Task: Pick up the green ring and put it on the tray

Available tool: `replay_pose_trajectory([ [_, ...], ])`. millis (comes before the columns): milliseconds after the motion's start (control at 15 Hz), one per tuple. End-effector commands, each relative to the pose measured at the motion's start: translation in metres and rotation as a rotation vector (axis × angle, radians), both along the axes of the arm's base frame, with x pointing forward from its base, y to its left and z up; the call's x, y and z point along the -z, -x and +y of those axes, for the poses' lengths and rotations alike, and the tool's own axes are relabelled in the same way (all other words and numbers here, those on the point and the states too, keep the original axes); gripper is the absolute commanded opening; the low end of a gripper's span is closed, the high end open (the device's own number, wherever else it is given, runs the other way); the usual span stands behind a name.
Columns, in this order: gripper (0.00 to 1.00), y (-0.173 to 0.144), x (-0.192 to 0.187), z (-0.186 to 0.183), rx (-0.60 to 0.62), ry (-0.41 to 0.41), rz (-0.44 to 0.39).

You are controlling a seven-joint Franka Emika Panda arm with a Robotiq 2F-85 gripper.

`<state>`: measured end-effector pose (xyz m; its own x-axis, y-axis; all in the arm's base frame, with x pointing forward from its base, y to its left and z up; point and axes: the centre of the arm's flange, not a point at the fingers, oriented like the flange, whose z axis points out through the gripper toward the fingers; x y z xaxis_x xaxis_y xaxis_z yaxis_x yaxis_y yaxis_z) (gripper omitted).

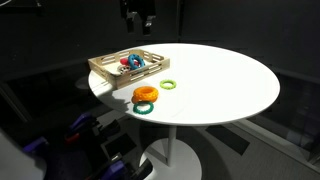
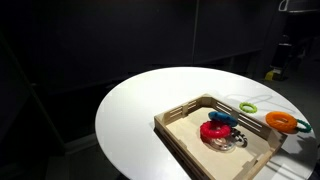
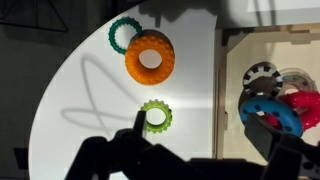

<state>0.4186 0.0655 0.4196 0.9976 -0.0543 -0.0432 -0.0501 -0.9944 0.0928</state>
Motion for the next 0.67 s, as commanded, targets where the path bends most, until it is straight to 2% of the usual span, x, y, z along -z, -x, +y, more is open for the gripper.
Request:
replay_pose_trajectory([
  [0,1.00,-0.027,0.018,-0.016,0.112,-0.010,-0.015],
  [333,1.00,-0.046,0.047,-0.035,0.210,-0.039,-0.068],
  [467,1.00,-0.049,0.049,-0.040,0.216,-0.037,-0.084],
  [600,1.00,-0.040,0.055,-0.037,0.192,-0.042,-0.061],
])
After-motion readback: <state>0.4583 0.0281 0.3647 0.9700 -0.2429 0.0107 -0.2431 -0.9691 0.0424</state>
